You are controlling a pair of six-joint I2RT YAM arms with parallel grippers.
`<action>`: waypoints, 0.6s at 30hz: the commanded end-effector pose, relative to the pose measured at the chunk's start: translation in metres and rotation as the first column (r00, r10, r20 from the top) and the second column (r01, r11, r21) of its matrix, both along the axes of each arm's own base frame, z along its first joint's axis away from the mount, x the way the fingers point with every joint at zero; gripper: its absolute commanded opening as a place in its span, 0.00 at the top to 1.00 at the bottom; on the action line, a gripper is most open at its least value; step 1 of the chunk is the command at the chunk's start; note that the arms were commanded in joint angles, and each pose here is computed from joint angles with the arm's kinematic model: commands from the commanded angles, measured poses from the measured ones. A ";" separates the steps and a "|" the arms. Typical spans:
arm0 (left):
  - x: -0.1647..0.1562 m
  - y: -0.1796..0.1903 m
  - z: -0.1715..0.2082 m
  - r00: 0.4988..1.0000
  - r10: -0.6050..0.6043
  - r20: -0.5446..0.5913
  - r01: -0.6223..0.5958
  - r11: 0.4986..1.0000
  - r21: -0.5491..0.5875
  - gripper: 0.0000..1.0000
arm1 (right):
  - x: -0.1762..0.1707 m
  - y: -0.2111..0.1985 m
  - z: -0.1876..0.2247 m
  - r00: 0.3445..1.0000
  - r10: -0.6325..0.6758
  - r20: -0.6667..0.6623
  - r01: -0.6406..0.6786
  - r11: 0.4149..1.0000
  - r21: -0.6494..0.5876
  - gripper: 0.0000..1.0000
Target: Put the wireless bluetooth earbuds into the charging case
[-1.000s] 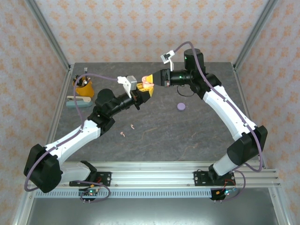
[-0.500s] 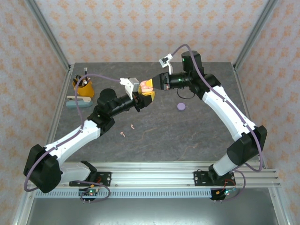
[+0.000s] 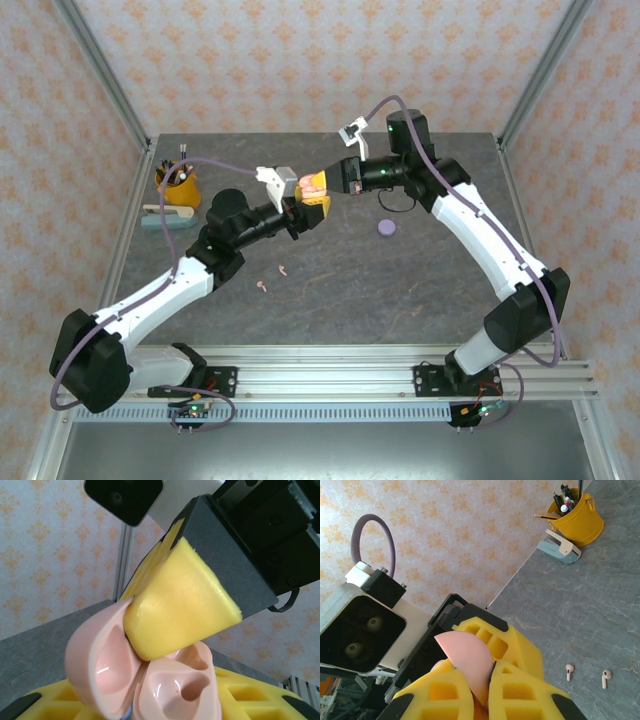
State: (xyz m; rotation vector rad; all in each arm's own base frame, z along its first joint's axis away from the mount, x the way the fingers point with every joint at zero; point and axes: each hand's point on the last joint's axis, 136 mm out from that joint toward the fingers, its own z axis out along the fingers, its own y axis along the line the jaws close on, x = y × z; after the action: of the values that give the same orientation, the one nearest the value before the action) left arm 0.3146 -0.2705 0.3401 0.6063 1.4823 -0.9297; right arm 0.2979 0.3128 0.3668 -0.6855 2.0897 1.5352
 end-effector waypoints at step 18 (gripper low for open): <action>-0.017 0.001 0.032 0.993 -0.046 0.106 0.048 0.999 -0.014 0.70 | -0.002 -0.007 0.014 0.999 0.004 0.038 -0.005 1.000 0.021 0.94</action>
State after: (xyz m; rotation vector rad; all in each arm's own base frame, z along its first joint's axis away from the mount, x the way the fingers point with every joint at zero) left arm 0.3071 -0.2700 0.3469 0.6398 1.4528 -0.9282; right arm 0.2991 0.3089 0.3667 -0.6771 2.0951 1.5447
